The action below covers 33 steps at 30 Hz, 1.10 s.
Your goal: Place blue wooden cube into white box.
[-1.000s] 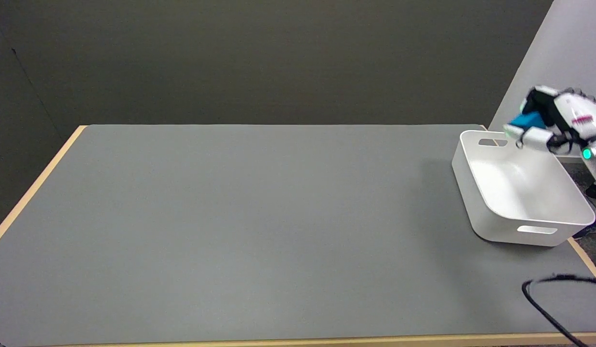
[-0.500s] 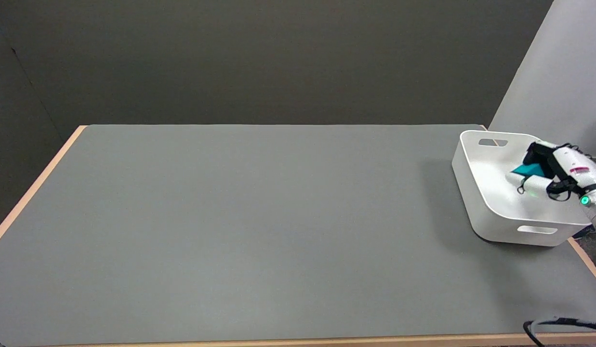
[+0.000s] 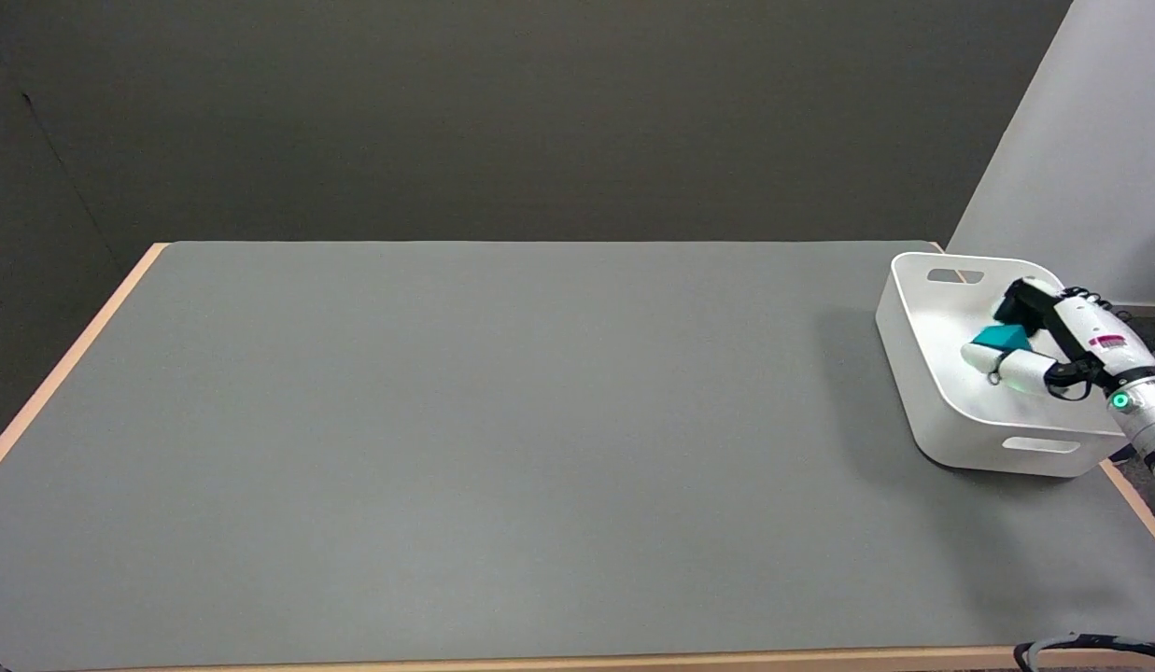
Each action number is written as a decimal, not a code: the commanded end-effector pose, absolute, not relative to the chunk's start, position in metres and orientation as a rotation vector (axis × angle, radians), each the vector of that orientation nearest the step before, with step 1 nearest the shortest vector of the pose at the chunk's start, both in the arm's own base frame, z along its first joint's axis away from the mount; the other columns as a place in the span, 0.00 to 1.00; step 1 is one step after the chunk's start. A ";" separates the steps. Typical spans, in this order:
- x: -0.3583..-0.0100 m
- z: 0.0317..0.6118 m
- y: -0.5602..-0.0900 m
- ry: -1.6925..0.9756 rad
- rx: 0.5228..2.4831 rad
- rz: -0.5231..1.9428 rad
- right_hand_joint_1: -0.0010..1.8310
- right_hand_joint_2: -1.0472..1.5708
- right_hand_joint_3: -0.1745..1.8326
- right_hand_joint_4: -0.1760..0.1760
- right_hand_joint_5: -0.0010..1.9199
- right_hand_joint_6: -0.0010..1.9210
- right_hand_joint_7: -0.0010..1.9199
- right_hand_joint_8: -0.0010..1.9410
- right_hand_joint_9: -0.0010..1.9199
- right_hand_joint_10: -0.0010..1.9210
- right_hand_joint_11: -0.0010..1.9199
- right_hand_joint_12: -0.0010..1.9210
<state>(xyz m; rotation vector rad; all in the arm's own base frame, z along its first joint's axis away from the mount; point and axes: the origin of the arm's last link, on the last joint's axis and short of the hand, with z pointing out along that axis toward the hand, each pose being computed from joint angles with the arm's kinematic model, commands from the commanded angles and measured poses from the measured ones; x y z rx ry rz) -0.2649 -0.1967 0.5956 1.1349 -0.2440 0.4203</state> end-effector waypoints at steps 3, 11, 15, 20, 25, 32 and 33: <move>-0.261 0.587 -0.198 -0.293 1.159 0.575 0.22 0.63 0.54 0.54 0.01 0.05 0.00 0.00 0.00 0.00 0.00 0.43; -0.240 0.569 -0.199 -0.285 1.263 0.775 0.19 0.64 0.54 0.52 0.01 0.04 0.00 0.00 0.00 0.00 0.00 0.42; -0.206 0.535 -0.206 -0.448 1.473 1.192 0.16 0.64 0.54 0.50 0.01 0.04 0.00 0.00 0.00 0.00 0.00 0.42; -0.181 0.476 -0.233 -0.853 1.779 1.537 0.11 0.64 0.58 0.65 0.01 0.10 0.00 0.02 0.00 0.13 0.00 0.45; -0.172 0.415 -0.247 -1.098 1.877 1.653 0.17 0.70 0.61 0.59 0.03 0.19 0.00 0.10 0.01 0.18 0.00 0.42; -0.202 0.322 -0.274 -1.535 1.920 1.447 0.16 0.72 0.58 0.48 0.09 0.23 0.04 0.10 0.02 0.22 0.00 0.40; -0.216 0.304 -0.277 -1.666 1.878 1.393 0.17 0.74 0.56 0.45 0.10 0.25 0.04 0.11 0.02 0.22 0.00 0.37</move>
